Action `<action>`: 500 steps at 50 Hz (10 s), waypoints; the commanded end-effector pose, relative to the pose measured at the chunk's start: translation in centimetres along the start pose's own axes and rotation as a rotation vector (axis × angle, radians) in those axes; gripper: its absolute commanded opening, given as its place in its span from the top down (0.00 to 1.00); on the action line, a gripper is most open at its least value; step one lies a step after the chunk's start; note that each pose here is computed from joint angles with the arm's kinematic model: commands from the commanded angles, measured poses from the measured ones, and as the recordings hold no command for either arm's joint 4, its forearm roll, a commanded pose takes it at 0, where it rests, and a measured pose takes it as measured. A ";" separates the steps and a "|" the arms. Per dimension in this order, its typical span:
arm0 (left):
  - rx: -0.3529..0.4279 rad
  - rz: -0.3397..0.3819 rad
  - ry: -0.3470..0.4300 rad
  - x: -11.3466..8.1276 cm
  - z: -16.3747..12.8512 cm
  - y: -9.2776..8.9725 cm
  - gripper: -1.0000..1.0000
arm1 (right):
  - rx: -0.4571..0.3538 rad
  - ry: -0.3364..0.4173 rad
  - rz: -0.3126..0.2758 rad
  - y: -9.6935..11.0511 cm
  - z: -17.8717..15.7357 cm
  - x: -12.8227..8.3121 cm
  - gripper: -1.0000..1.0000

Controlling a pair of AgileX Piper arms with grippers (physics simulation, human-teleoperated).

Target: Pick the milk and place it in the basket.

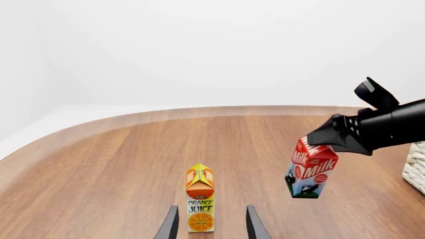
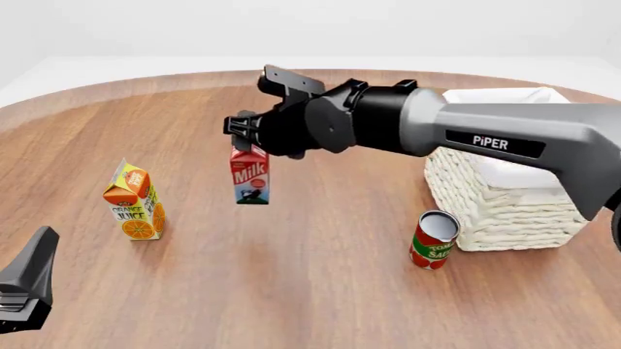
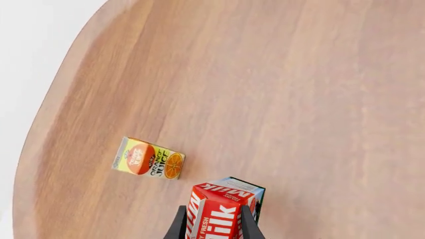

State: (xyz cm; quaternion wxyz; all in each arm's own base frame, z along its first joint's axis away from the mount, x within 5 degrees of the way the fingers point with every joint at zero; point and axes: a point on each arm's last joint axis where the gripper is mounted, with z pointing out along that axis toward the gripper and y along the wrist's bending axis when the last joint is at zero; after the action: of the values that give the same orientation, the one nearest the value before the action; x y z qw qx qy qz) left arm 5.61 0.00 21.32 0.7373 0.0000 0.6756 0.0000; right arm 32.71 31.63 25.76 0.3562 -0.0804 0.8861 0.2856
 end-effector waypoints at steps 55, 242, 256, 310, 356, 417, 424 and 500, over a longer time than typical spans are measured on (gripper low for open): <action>0.000 0.000 0.000 0.0 0.0 0.0 0.00 | 0.041 -0.203 0.024 -3.7 -10.7 -6.4 1.00; 0.000 0.000 0.000 0.0 0.0 0.0 0.00 | 0.480 -0.549 0.340 -18.6 -29.7 -8.5 1.00; 0.000 0.000 0.000 0.0 0.0 0.0 0.00 | 0.520 -0.549 0.363 -20.0 -29.8 -7.6 1.00; 0.000 0.000 0.000 0.0 0.0 0.0 0.00 | 0.583 -0.534 0.369 -24.1 -27.5 -7.9 1.00; 0.000 0.000 0.000 0.0 0.0 0.0 0.00 | 0.611 -0.500 0.377 -27.1 -24.7 -6.8 1.00; 0.000 0.000 0.000 0.0 0.0 0.0 0.00 | 0.623 -0.459 0.393 -30.2 -21.1 -6.2 1.00; 0.000 0.000 0.000 0.0 0.0 0.0 0.00 | 0.624 -0.453 0.394 -30.5 -20.7 -5.9 1.00; 0.000 0.000 0.000 0.0 0.0 0.0 0.00 | 0.647 -0.408 0.380 -32.4 -18.9 -4.0 1.00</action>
State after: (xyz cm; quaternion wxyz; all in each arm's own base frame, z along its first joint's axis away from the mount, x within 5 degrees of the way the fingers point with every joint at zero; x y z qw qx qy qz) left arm 5.61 0.00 21.32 0.7373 0.0000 0.6756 0.0000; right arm 35.67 -5.90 24.17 0.4601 0.2578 0.8474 0.0610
